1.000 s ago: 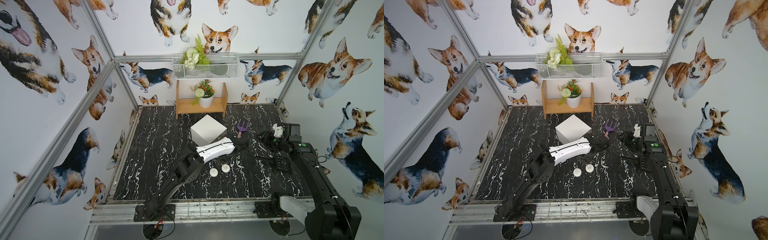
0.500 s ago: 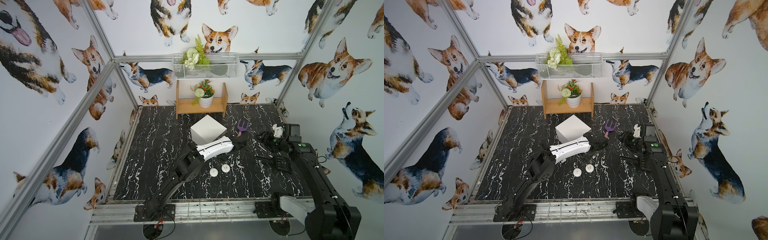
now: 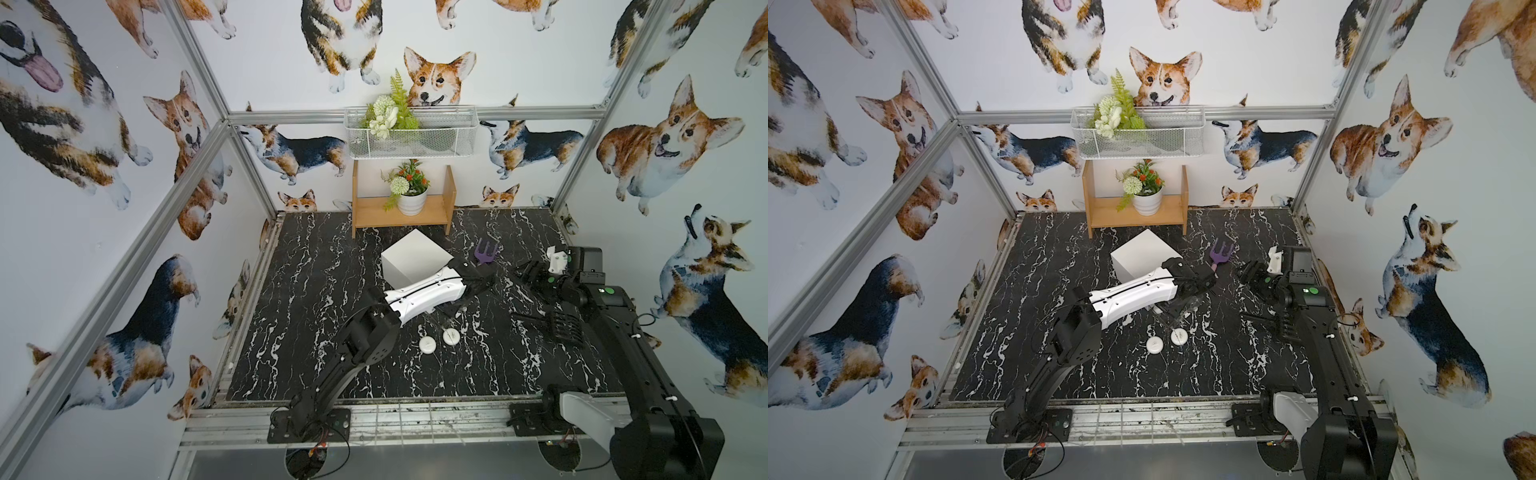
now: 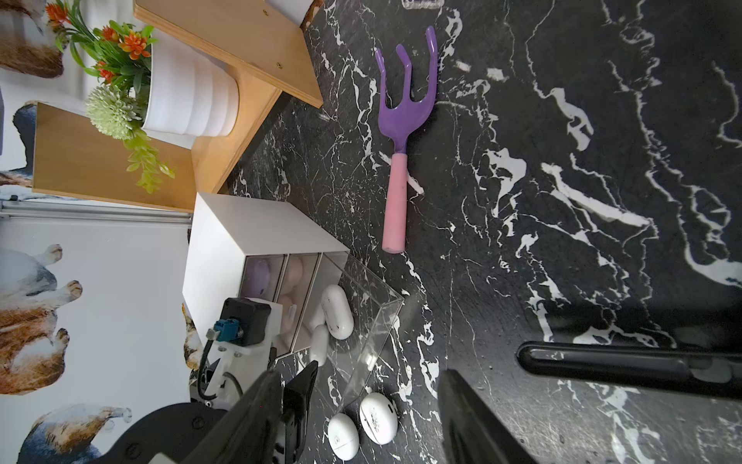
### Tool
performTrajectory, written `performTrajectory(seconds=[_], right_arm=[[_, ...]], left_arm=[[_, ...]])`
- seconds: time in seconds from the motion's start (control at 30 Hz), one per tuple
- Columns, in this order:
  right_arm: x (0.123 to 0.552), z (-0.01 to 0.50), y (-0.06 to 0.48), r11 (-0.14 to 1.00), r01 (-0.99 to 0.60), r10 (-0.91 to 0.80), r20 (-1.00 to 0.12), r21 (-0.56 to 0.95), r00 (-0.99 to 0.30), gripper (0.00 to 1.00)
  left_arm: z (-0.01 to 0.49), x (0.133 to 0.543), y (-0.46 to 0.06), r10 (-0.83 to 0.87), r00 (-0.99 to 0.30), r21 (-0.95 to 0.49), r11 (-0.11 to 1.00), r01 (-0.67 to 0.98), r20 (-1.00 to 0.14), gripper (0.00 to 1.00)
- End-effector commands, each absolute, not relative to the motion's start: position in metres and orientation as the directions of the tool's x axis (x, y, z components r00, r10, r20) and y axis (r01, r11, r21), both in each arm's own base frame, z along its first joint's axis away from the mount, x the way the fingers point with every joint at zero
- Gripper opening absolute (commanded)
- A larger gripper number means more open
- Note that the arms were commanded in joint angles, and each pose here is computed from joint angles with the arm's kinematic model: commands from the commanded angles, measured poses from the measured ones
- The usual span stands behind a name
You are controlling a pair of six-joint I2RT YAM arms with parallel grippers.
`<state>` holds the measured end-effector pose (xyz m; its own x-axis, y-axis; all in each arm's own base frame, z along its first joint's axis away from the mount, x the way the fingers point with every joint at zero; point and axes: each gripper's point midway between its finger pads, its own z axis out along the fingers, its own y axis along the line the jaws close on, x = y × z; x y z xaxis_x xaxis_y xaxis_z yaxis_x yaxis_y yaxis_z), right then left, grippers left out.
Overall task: Put the bluetooth earphones in the drawer according to color
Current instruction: Place the bluetooth earphone in the drawer, then pick up the Bluetooth earphone from the center of the board.
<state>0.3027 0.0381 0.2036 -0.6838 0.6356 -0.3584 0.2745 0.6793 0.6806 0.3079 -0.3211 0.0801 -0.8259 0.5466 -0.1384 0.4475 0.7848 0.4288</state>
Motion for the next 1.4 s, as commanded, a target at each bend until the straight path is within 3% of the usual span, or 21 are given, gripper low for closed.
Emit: performTrajectory(seconds=[0.0,0.2,0.33,0.53,0.73,0.87,1.03,1.37], right_arm=[[0.301,0.206,0.039,0.674,0.275,0.637,-0.351,0.685,-0.687,0.67],[0.3,0.209,0.04,0.674,0.272,0.635,-0.352,0.687,-0.687,0.67],[0.299,0.21,0.041,0.67,0.268,0.636,-0.349,0.693,-0.688,0.67],[0.294,0.206,0.042,0.668,0.271,0.636,-0.342,0.693,-0.692,0.67],[0.292,0.2,0.044,0.666,0.273,0.633,-0.333,0.694,-0.699,0.67],[0.292,0.198,0.044,0.668,0.273,0.631,-0.332,0.693,-0.701,0.67],[0.293,0.198,0.044,0.668,0.274,0.631,-0.332,0.692,-0.701,0.67],[0.294,0.199,0.043,0.675,0.276,0.627,-0.334,0.684,-0.704,0.67]], left_arm=[[0.077,0.308,-0.316,0.555,-0.823,0.449,0.769,0.454,-0.118,0.65],[0.091,0.311,-0.316,0.544,-0.825,0.451,0.781,0.432,-0.154,0.65],[0.128,0.309,-0.323,0.537,-0.808,0.435,0.804,0.405,-0.241,0.65],[0.17,0.278,-0.326,0.486,-0.806,0.332,0.863,0.381,-0.337,0.67],[0.143,0.222,-0.313,0.421,-0.85,0.116,0.907,0.405,-0.316,0.72],[0.127,0.198,-0.299,0.423,-0.854,0.077,0.904,0.421,-0.303,0.76],[0.112,0.19,-0.31,0.433,-0.845,0.008,0.891,0.454,-0.313,0.78],[0.061,0.191,-0.326,0.478,-0.836,0.012,0.87,0.493,-0.268,0.78]])
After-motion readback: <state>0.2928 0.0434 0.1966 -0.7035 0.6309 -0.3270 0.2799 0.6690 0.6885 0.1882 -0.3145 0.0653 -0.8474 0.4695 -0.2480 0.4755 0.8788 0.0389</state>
